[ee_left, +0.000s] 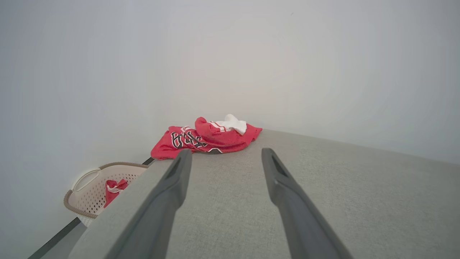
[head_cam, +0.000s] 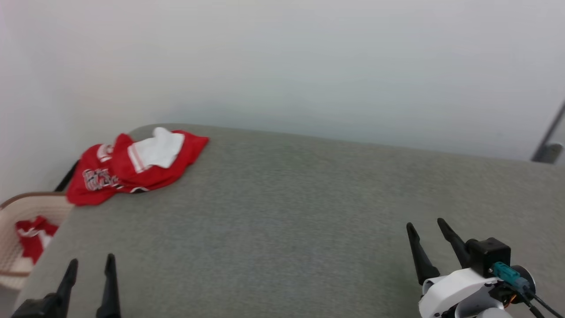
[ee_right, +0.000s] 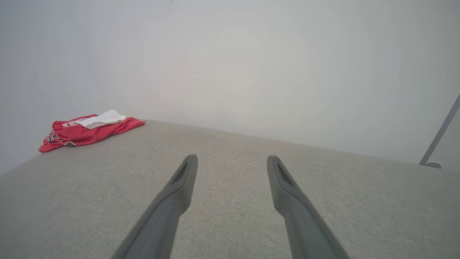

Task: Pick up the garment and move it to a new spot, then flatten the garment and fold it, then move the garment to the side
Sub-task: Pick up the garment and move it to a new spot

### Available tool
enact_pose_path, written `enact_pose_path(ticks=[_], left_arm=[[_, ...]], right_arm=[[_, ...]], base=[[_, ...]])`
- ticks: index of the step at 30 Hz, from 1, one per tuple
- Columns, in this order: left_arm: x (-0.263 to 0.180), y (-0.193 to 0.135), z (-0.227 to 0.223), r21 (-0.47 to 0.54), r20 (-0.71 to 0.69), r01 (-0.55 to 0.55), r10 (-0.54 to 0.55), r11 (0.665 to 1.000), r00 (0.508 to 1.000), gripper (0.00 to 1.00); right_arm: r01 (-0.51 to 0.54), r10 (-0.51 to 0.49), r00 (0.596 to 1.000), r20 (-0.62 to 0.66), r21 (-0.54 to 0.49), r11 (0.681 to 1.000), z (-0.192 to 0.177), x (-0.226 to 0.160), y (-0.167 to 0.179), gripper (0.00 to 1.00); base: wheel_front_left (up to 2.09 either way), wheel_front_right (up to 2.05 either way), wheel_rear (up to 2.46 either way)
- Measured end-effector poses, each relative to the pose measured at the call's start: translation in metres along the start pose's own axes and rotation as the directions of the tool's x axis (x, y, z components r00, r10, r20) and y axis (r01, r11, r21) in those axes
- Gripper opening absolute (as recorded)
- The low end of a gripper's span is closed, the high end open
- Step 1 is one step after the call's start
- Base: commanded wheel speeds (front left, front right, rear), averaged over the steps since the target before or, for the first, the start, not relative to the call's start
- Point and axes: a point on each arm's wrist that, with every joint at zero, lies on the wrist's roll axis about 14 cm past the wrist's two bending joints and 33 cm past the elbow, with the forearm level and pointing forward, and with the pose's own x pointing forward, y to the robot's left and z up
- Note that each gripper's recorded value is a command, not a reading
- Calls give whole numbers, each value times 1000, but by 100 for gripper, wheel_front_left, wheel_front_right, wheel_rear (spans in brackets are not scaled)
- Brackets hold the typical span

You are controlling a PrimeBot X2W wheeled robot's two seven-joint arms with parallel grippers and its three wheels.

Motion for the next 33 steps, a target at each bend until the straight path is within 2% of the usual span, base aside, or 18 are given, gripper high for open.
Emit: enact_pose_path(ticks=[9, 16, 22, 27, 33], left_arm=[[-35, 48, 6, -20, -4, -158, 158, 987, 987, 100], [-52, 63, 9, -50, -3, -210, 210, 976, 978, 100], [-41, 57, 9, -59, -49, -161, 158, 985, 986, 100], [-5, 48, 29, -42, -43, -86, 84, 995, 996, 100], [43, 41, 38, -47, -102, -8, 3, 999, 995, 100]], right_arm=[[-141, 141, 990, 5, 14, 990, 1, 18, 50, 100], [-197, 197, 980, 0, 11, 980, -1, 24, 71, 100], [-203, 203, 979, -6, 11, 979, -2, 28, 71, 100], [-178, 178, 984, -10, 11, 984, -4, 32, 58, 100], [-144, 144, 989, -15, 3, 990, -4, 38, 38, 100]], base=[[0, 0, 0], [0, 0, 0], [0, 0, 0], [0, 0, 0], [0, 0, 0]])
